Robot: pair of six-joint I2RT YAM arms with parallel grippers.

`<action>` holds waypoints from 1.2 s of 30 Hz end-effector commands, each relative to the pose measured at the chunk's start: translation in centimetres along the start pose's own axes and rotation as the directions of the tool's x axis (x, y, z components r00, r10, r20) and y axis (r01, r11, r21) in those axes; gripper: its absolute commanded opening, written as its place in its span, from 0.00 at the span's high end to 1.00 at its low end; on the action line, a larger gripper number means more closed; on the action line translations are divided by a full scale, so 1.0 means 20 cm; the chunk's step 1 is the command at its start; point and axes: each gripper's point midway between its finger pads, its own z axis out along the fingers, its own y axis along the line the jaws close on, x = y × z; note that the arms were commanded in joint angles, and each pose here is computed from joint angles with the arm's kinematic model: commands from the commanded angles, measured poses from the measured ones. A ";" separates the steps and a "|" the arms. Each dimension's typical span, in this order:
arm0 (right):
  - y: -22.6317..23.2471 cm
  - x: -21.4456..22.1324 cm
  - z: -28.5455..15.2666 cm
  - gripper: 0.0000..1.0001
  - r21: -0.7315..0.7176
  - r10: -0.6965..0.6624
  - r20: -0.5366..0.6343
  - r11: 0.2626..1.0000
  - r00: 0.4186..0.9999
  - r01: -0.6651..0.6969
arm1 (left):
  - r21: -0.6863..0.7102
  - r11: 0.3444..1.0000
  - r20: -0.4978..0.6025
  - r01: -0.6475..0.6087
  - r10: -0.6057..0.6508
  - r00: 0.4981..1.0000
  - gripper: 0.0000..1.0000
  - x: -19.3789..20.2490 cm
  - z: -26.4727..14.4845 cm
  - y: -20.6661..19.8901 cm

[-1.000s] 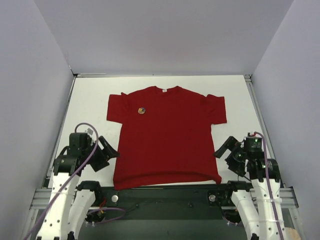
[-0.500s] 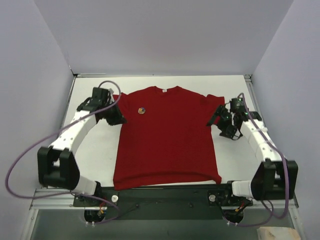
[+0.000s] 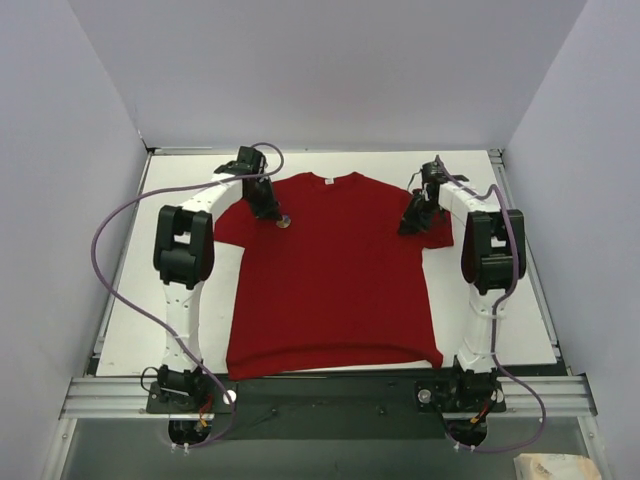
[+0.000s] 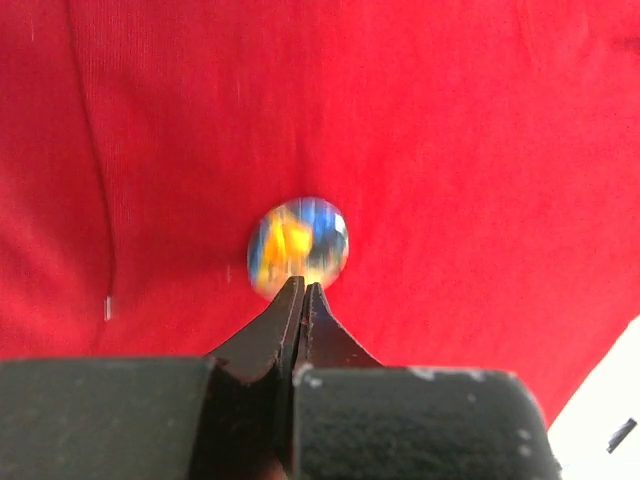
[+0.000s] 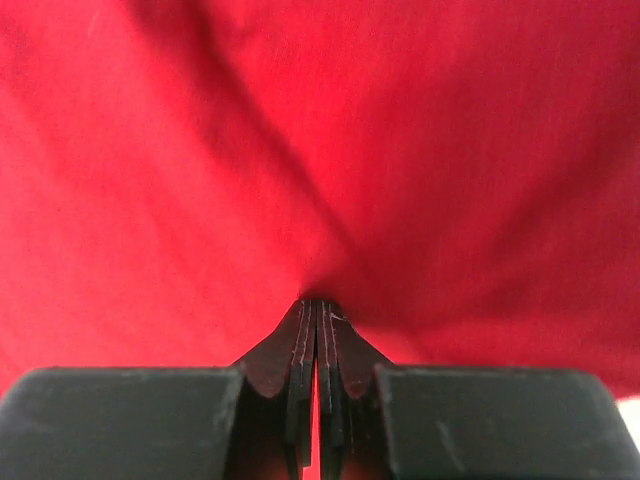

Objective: Pin the brooch onto the clothing

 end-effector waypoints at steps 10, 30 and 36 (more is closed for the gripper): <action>0.05 -0.30 0.17 1.00 0.002 0.081 -0.059 0.997 0.995 -0.081 | -0.036 0.999 -0.002 0.039 -0.039 0.999 1.00 -0.28 0.23 0.04; 0.31 -0.70 -0.12 1.00 -0.166 0.043 0.155 0.986 0.987 -0.017 | 0.293 0.956 0.224 0.011 -0.080 0.971 0.98 -0.76 -0.08 -0.24; 0.42 -0.68 -0.58 1.00 -0.223 -0.009 0.293 0.972 0.956 0.077 | 0.294 0.951 0.340 -0.095 -0.011 0.940 0.84 -0.75 -0.51 -0.35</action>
